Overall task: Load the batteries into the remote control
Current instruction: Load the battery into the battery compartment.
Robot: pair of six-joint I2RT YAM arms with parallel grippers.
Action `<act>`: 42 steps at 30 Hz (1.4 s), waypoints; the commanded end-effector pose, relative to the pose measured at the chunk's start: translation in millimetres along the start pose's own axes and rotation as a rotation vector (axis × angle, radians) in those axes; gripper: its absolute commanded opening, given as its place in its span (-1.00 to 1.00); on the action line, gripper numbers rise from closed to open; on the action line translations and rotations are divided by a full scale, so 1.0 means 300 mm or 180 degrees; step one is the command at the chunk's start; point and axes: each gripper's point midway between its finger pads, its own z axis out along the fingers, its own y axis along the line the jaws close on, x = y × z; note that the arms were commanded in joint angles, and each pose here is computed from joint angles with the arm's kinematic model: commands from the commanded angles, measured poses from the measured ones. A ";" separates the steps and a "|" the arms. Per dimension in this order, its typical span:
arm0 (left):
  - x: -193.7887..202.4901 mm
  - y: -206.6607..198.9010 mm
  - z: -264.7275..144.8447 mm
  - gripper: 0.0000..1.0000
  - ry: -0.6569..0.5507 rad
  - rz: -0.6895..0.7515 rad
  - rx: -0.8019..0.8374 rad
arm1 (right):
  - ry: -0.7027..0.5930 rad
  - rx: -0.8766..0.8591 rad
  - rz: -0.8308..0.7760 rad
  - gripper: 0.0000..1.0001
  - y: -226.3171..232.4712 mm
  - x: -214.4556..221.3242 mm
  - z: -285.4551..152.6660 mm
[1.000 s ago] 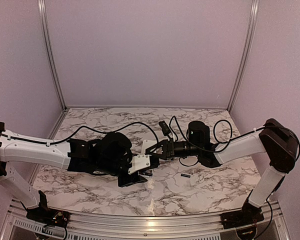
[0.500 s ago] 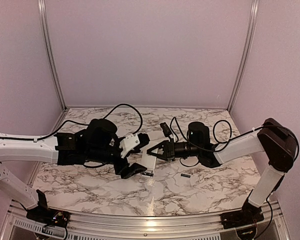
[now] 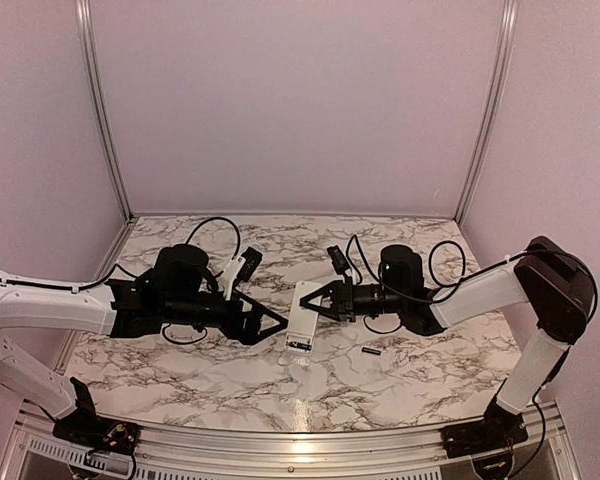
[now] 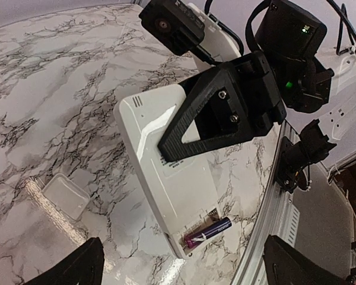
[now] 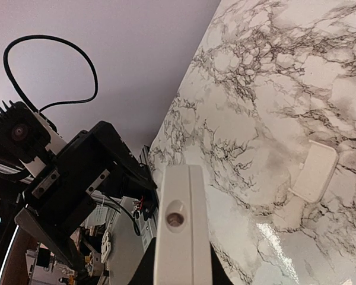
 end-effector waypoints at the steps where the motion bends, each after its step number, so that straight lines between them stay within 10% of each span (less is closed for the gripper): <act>1: 0.047 -0.047 0.050 0.89 0.0034 -0.0562 0.0463 | -0.0190 -0.0063 -0.0116 -1.00 0.056 -0.074 -0.016; 42: 0.149 -0.101 0.237 0.38 0.0510 -0.0736 0.0575 | -0.0281 -0.0004 -0.0102 -1.00 0.054 -0.079 -0.035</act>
